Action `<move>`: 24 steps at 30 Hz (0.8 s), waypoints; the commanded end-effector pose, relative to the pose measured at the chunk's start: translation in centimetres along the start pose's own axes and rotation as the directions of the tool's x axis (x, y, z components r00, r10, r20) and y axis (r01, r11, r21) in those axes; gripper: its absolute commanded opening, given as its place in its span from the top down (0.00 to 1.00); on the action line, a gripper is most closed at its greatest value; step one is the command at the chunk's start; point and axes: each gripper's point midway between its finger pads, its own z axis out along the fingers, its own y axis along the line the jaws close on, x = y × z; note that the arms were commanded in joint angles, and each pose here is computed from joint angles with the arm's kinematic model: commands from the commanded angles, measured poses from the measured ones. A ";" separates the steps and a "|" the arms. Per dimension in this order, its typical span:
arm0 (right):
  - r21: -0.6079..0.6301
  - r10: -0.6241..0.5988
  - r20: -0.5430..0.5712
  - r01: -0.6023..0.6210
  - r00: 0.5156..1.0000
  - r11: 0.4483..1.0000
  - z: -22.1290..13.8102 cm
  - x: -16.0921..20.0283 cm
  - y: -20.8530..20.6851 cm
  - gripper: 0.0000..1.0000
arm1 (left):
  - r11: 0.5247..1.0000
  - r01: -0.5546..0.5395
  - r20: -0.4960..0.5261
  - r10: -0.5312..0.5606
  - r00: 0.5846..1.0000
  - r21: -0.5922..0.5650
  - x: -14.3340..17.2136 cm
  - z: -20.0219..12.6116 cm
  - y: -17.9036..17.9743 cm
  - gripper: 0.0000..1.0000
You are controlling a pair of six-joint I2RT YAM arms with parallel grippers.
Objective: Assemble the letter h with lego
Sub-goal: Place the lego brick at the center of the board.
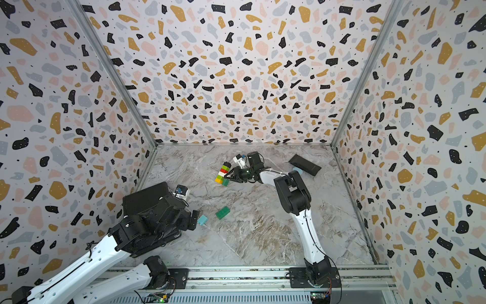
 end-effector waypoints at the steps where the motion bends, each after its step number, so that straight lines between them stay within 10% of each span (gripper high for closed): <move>1: -0.057 0.075 -0.057 -0.078 0.996 0.995 0.2 -0.2 1.6 0.94 | 1.000 0.011 0.032 -0.012 0.999 0.023 -0.9 -0.6 -0.2 0.01; 11: -0.083 0.125 -0.143 -0.137 0.982 0.987 2.8 0.1 0.3 0.86 | 0.999 0.011 0.029 -0.012 1.000 0.034 -0.9 -0.6 -0.4 0.01; 24: 0.061 0.106 -0.086 -0.101 0.991 0.993 3.1 -2.2 -2.2 0.36 | 0.999 0.013 0.024 -0.014 1.000 0.035 -0.9 -0.4 -0.5 0.01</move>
